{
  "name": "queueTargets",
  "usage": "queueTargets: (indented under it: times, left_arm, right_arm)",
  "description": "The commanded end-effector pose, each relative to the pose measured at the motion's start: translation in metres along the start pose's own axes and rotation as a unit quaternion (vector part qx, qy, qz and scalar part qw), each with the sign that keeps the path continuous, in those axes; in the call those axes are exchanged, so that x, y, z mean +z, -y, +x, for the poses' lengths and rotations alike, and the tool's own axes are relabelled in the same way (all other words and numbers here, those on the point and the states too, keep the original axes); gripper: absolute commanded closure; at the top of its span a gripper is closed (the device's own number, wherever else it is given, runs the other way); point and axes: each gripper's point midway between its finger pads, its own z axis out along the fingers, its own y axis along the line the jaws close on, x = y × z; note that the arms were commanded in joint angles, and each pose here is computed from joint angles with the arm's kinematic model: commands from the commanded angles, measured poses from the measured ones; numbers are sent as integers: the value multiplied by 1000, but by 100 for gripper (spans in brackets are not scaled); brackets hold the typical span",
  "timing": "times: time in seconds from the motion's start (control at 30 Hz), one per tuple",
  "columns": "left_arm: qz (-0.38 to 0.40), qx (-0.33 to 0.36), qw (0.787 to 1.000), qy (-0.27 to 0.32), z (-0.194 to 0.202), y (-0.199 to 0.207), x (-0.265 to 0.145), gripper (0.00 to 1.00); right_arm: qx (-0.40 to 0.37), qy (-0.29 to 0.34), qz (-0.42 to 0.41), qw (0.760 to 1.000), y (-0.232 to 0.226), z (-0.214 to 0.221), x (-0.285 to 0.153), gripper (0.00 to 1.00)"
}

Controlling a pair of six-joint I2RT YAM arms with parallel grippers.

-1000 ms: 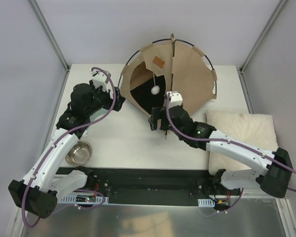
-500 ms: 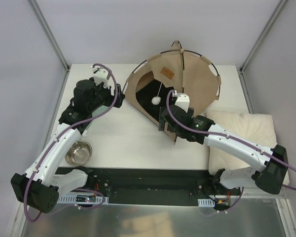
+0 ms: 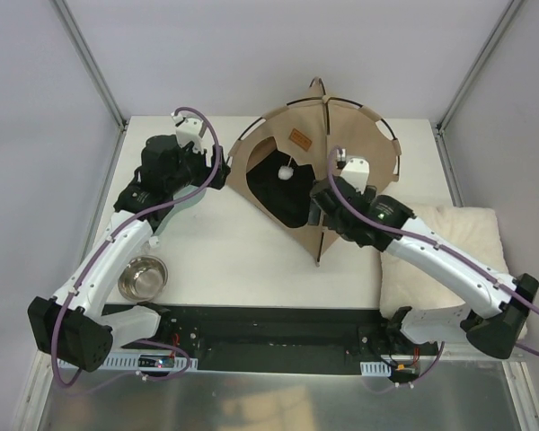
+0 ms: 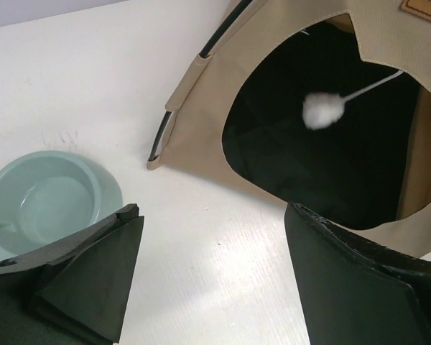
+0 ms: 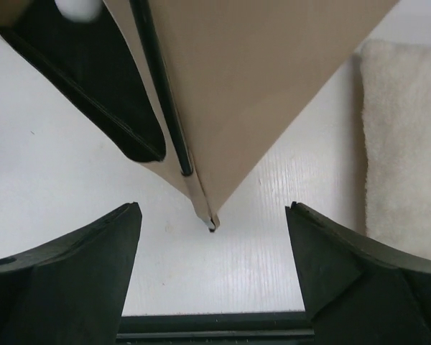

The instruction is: Set up the pet tent

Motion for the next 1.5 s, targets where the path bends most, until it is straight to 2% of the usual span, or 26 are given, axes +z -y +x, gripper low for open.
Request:
queueTargets:
  times: [0.0, 0.07, 0.17, 0.33, 0.4, 0.5, 0.53, 0.57, 0.6, 0.8, 1.03, 1.3, 1.47]
  left_arm:
    - [17, -5, 999, 42, -32, 7, -11, 18]
    - [20, -5, 999, 43, -33, 8, -15, 18]
    - [24, -7, 999, 45, -32, 10, -21, 18]
    - [18, -12, 999, 48, -30, 9, -27, 18]
    - [19, -14, 998, 50, -29, 9, -28, 18]
    - [21, -14, 998, 52, -29, 10, -32, 18]
    - [21, -13, 998, 53, -29, 10, -32, 18]
    - [20, -13, 998, 54, -29, 9, -33, 18]
    - [19, -11, 998, 54, -29, 9, -34, 18]
    - [14, -5, 998, 61, -35, 6, -37, 18]
    - [18, -4, 998, 59, -38, 7, -36, 18]
    - [11, -3, 998, 60, -42, 4, -37, 18]
    - [2, 4, 998, 68, -47, 1, -41, 18]
  right_arm:
    - [19, 112, -57, 992, -5, -73, -20, 12]
    - [17, 136, -77, 988, -12, -95, -19, 11]
    - [16, 131, -79, 988, -16, -115, -5, 12]
    - [5, 123, -90, 988, -31, -142, 19, 28]
    - [-12, 118, -96, 988, -39, -148, 29, 45]
    - [-49, 108, -111, 987, -51, -151, 37, 64]
    - [-62, 110, -110, 986, -52, -154, 39, 74]
    - [-83, 113, -109, 984, -52, -156, 43, 93]
    - [-99, 116, -108, 982, -52, -160, 46, 100]
    - [-162, 157, -158, 961, -49, -194, 50, 100]
    - [-144, 172, -242, 944, -35, -217, 56, 100]
    - [-81, 215, -371, 900, -53, -218, -14, 100]
    - [-81, 207, -400, 889, -57, -201, -24, 100]
